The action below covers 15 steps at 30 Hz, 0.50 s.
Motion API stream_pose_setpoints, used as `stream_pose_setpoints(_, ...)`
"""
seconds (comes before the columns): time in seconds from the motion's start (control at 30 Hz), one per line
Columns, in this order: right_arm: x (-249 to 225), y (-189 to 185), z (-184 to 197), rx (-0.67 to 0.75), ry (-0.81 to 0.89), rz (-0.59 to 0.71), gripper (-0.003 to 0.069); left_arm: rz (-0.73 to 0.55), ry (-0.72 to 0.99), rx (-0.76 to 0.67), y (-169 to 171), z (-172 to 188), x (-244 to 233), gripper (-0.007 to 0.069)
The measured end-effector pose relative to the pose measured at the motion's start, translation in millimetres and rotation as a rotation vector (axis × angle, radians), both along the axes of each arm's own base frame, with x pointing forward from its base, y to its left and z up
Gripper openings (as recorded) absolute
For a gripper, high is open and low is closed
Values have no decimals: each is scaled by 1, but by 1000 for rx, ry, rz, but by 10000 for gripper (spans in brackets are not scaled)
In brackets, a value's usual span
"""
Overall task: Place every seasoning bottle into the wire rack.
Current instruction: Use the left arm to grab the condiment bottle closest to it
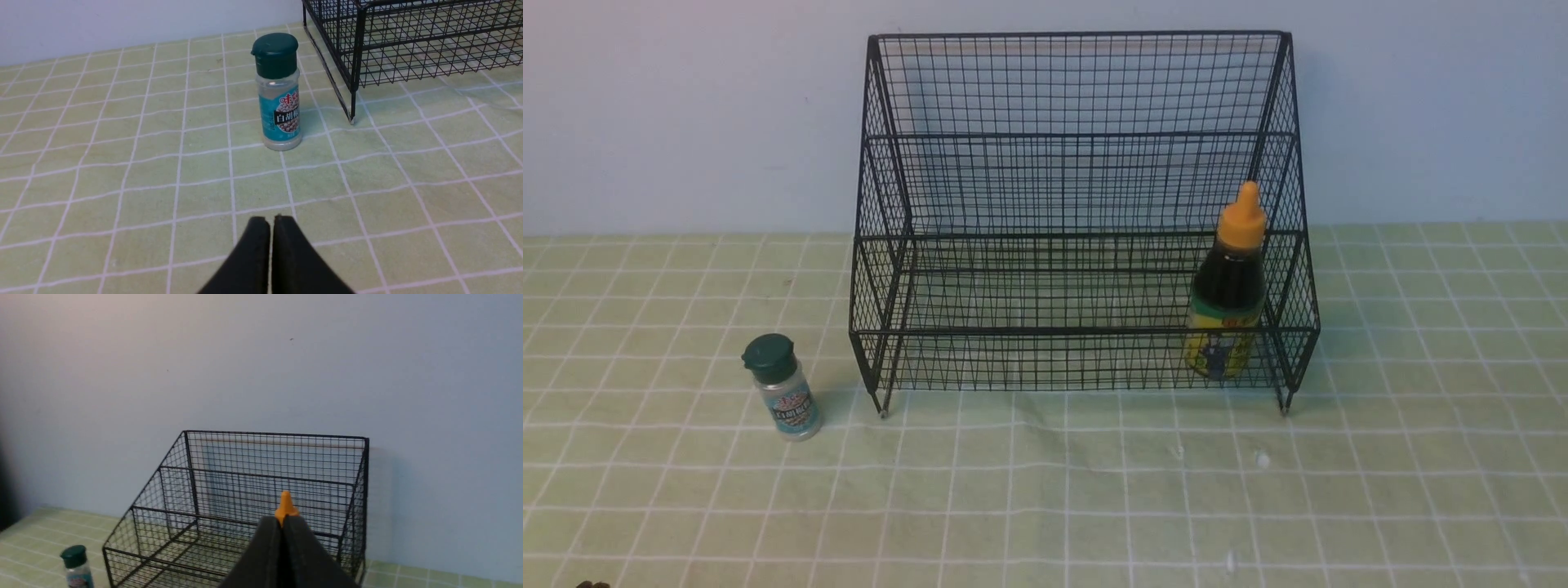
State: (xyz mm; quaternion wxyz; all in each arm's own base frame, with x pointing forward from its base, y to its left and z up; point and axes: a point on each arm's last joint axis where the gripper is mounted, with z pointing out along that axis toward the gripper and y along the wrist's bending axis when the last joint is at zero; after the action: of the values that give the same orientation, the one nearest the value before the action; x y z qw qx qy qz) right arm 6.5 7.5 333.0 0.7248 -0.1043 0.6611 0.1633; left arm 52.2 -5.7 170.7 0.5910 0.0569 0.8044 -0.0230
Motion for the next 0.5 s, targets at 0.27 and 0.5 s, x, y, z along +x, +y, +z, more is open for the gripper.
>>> stream_pose_setpoints(0.27,18,1,-35,-134,69,-94,-12,0,0,0,0,0,0,-6)
stream_pose_setpoints(0.5,41,-6,-112,-174,288,-342,-12,0,0,0,0,0,0,-6)
